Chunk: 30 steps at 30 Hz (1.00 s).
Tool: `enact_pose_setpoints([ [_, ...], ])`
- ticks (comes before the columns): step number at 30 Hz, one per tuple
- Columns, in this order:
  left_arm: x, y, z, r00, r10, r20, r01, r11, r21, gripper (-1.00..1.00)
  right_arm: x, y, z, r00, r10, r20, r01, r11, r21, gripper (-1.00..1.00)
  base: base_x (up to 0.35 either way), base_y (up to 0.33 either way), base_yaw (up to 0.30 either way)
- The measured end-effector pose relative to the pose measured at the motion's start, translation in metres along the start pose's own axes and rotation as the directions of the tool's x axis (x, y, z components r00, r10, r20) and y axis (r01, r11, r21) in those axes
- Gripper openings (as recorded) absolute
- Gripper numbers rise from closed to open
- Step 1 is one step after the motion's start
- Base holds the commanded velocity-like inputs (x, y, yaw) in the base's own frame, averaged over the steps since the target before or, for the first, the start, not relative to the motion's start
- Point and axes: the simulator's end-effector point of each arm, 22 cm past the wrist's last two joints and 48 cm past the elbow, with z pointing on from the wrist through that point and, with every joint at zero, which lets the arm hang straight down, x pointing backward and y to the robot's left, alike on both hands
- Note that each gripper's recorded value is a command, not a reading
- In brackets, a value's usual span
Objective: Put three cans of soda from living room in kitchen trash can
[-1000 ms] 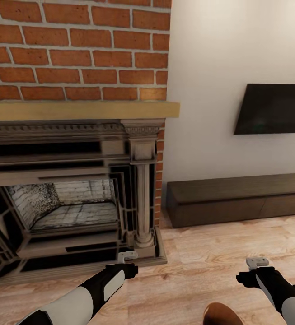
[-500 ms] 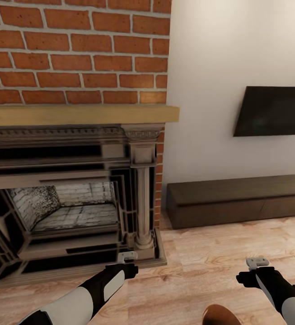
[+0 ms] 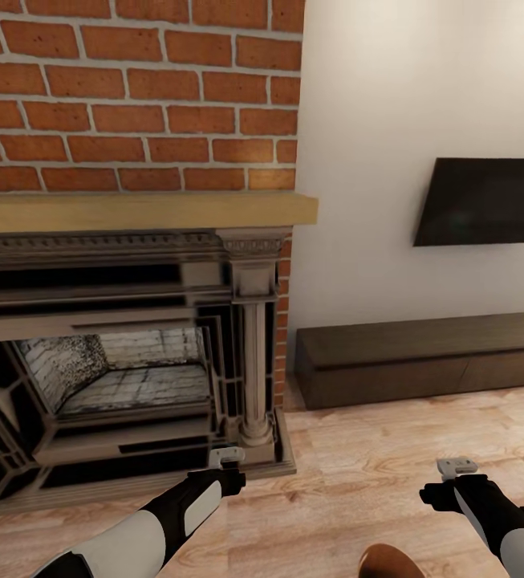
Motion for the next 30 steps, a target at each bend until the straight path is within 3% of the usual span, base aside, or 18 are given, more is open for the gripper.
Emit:
enact_pose_setpoints([
  [30,-0.019,-0.006,-0.036,1.0,0.0,-0.001,0.0,1.0,0.0,1.0,-0.014,-0.006,-0.036,1.0,-0.002,-0.002,0.002,1.0,-0.004,1.0,0.0,0.0,0.0],
])
